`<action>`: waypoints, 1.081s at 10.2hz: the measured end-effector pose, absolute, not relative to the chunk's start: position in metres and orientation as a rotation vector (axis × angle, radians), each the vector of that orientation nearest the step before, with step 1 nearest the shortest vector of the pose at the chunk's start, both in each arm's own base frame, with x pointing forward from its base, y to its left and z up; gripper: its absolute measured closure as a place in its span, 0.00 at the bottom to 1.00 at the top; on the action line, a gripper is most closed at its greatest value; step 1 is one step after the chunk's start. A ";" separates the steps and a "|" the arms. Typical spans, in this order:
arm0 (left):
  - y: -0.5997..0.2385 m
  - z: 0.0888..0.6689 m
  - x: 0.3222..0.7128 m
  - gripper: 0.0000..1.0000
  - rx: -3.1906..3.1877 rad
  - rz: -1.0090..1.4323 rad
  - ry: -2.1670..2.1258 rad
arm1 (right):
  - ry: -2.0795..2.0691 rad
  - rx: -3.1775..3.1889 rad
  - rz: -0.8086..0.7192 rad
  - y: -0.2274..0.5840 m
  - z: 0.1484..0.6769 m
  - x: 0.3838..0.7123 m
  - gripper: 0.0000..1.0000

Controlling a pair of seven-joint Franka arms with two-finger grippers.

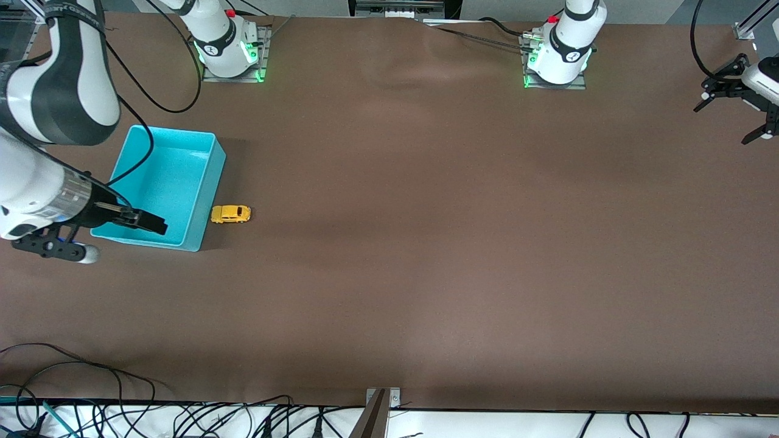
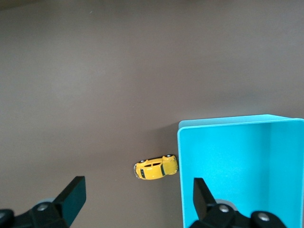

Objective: Wind up and store yellow beetle car
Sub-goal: 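Raise the left gripper while the right gripper reaches toward the car, then lower the right gripper and grasp the yellow car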

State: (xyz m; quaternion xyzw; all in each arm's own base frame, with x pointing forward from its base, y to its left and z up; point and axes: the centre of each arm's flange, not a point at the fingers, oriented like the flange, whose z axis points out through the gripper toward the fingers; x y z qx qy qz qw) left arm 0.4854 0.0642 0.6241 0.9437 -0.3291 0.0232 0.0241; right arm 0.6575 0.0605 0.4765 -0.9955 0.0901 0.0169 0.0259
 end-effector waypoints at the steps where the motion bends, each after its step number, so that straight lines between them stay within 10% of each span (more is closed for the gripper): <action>1: 0.059 0.632 0.484 0.00 2.943 0.064 -0.948 | 0.213 -3.084 0.066 0.088 0.472 0.655 0.00; 11: 0.020 0.646 0.482 0.00 3.083 -0.097 -0.184 | -1.287 -2.891 0.284 0.198 0.352 0.619 0.00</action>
